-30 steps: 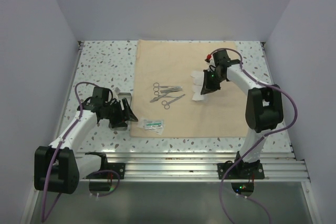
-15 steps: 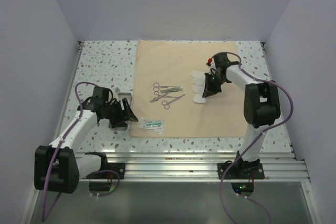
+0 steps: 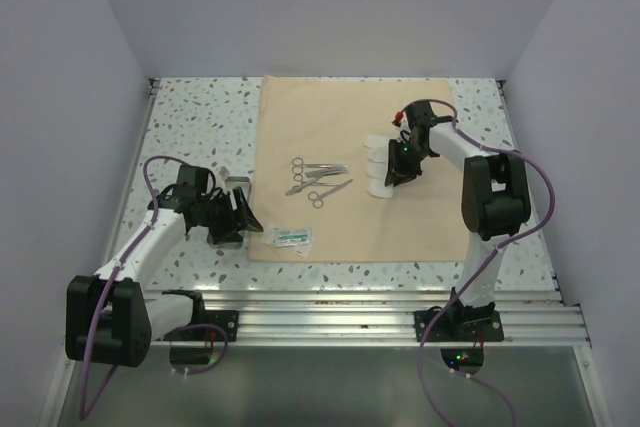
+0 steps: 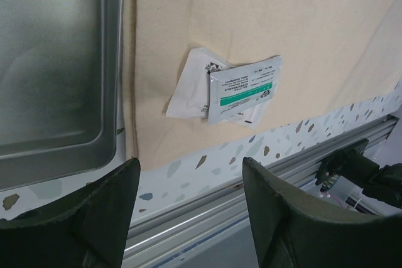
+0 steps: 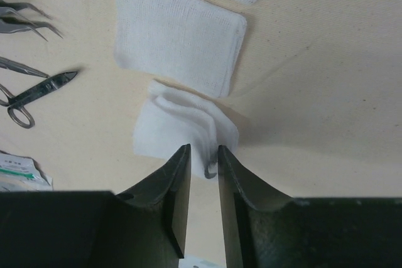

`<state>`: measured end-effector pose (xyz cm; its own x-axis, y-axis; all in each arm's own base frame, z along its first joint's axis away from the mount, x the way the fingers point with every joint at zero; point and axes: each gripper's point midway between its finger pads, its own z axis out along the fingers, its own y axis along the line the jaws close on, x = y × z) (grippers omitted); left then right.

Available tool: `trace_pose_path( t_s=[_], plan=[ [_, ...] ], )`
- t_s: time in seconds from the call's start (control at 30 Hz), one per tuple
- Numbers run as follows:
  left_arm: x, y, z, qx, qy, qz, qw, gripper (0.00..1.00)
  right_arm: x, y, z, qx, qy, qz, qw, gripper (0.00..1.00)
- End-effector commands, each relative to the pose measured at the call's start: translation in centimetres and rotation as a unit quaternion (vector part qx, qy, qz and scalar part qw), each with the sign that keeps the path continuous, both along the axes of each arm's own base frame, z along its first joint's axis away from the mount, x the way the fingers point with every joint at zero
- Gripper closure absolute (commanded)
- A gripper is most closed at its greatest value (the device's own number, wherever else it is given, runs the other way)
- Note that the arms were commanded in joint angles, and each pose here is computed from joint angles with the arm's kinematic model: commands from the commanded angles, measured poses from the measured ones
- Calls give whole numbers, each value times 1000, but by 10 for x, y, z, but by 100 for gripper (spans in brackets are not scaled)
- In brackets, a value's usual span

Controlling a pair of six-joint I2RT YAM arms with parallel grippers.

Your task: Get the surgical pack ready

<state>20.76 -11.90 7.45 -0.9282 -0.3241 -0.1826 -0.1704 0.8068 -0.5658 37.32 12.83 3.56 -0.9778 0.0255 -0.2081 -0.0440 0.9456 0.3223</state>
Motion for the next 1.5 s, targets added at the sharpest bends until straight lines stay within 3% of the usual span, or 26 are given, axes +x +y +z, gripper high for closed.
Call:
trace_pose_path(
  t_s=[0.0, 0.37, 1.0, 1.17, 1.3, 1.47],
  plan=[
    [9, -4, 5, -7, -25, -14, 1000, 30, 15, -6, 20, -20, -36, 1, 999, 71],
    [9, -5, 5, -11, -25, -17, 999, 30, 8, -7, 20, -20, -32, 8, 999, 49],
    [9, -8, 9, -18, -32, -23, 999, 29, 7, 3, -6, 5, -3, 9, 1000, 54],
    [11, -10, 12, -25, -41, -28, 998, 29, 8, 7, -5, 14, -3, 10, 1000, 58],
    [13, -15, 20, -32, -57, -35, 997, 29, 9, 9, -2, 23, -7, 7, 1000, 67],
    [16, -24, 39, -40, -96, -48, 993, 27, 10, 13, 7, 34, -17, 9, 999, 88]
  ],
)
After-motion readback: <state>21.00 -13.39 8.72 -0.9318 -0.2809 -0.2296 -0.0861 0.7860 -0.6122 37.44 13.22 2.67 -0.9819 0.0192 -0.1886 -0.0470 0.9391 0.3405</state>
